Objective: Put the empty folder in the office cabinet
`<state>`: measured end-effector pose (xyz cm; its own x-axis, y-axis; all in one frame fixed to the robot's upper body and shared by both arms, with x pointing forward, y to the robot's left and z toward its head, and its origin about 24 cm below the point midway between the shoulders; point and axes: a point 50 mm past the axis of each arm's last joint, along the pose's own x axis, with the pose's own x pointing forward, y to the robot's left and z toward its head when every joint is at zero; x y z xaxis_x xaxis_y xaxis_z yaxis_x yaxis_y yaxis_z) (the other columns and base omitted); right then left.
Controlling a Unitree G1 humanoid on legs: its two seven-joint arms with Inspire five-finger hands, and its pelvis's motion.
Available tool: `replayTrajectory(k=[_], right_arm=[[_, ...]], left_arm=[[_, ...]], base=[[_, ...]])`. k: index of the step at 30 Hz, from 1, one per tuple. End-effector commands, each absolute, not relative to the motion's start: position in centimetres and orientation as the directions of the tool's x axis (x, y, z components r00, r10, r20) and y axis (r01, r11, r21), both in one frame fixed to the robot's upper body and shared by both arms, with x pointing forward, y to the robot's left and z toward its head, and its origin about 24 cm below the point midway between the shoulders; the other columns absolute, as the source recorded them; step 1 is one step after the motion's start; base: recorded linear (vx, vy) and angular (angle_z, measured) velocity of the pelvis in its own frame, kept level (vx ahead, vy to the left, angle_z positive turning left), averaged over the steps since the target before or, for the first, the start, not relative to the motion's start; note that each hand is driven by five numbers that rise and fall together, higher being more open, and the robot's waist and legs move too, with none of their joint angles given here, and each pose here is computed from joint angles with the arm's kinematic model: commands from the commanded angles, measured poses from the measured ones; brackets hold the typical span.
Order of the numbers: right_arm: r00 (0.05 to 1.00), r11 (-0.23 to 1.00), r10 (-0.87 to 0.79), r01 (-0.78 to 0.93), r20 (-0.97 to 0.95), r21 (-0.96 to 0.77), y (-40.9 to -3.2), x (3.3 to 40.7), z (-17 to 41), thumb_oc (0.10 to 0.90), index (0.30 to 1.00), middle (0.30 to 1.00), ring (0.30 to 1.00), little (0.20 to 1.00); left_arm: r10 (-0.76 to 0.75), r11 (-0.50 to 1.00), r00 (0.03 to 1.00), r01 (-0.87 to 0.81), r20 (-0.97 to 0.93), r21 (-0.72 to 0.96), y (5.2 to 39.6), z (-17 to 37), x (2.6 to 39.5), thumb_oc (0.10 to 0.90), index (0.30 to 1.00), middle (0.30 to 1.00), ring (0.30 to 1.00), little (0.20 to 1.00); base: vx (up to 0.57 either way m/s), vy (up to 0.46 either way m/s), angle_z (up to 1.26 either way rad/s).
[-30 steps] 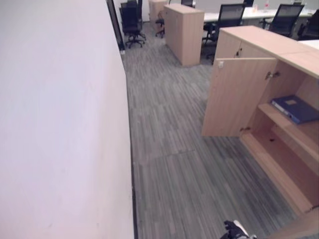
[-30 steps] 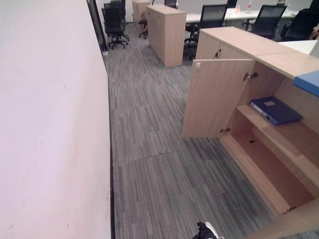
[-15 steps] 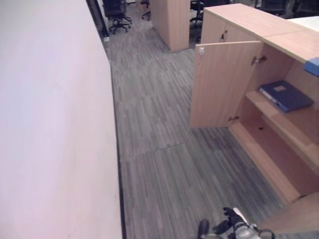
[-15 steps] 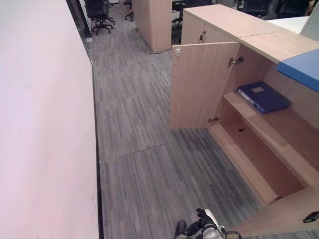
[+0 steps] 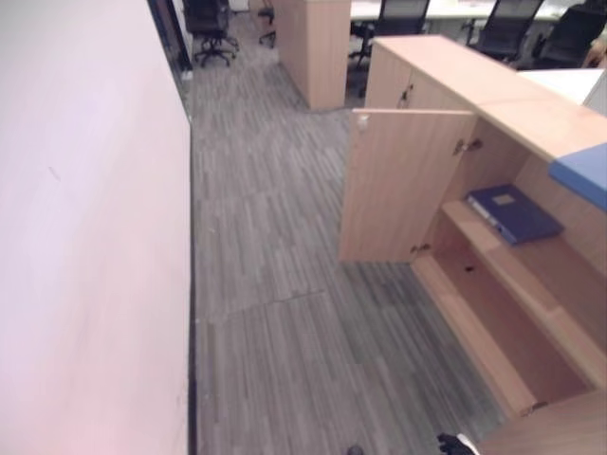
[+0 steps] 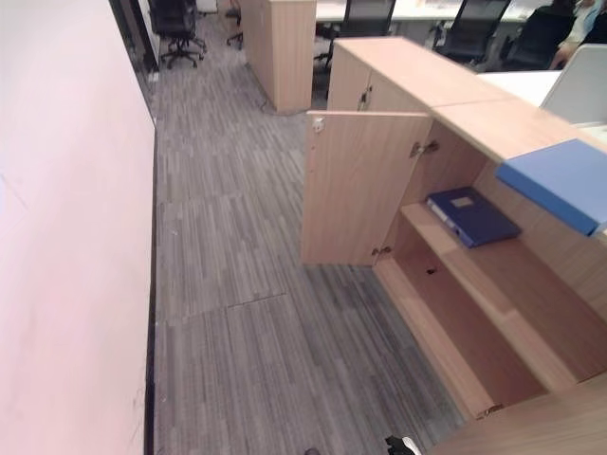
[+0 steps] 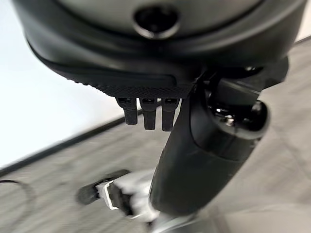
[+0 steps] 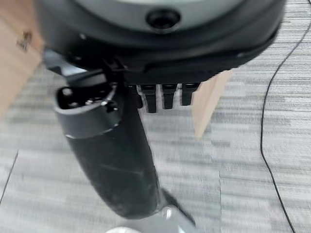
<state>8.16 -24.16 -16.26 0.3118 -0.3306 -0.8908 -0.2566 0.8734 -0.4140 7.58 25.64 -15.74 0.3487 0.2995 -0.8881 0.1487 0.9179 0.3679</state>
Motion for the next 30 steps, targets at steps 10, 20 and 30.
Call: replayTrajectory(k=[10,20,30], right_arm=[[0.232,0.851,-0.450,-0.180,-0.862,-0.493,-28.2,5.7,-15.4,0.800,0.900,0.900,0.900,0.900],[0.234,0.868,-0.384,-0.238,-0.893,-0.436,-26.2,6.3,-16.1,0.800,0.900,0.900,0.900,0.900],[0.346,0.860,-0.337,-0.266,-0.876,-0.436,-25.1,9.5,-15.7,0.800,0.900,0.900,0.900,0.900]], left_arm=[[0.221,0.964,0.485,0.022,-0.846,0.265,23.1,-15.4,10.3,0.800,0.900,0.900,0.900,0.900],[0.283,0.953,0.351,-0.003,-0.893,0.301,24.7,-16.1,7.1,0.800,0.900,0.900,0.900,0.900],[0.320,0.943,0.231,0.018,-0.919,0.333,26.3,-16.2,3.9,0.800,0.900,0.900,0.900,0.900]], base=[[0.36,0.117,-0.46],[0.39,0.251,-0.56],[0.21,0.264,-0.12]])
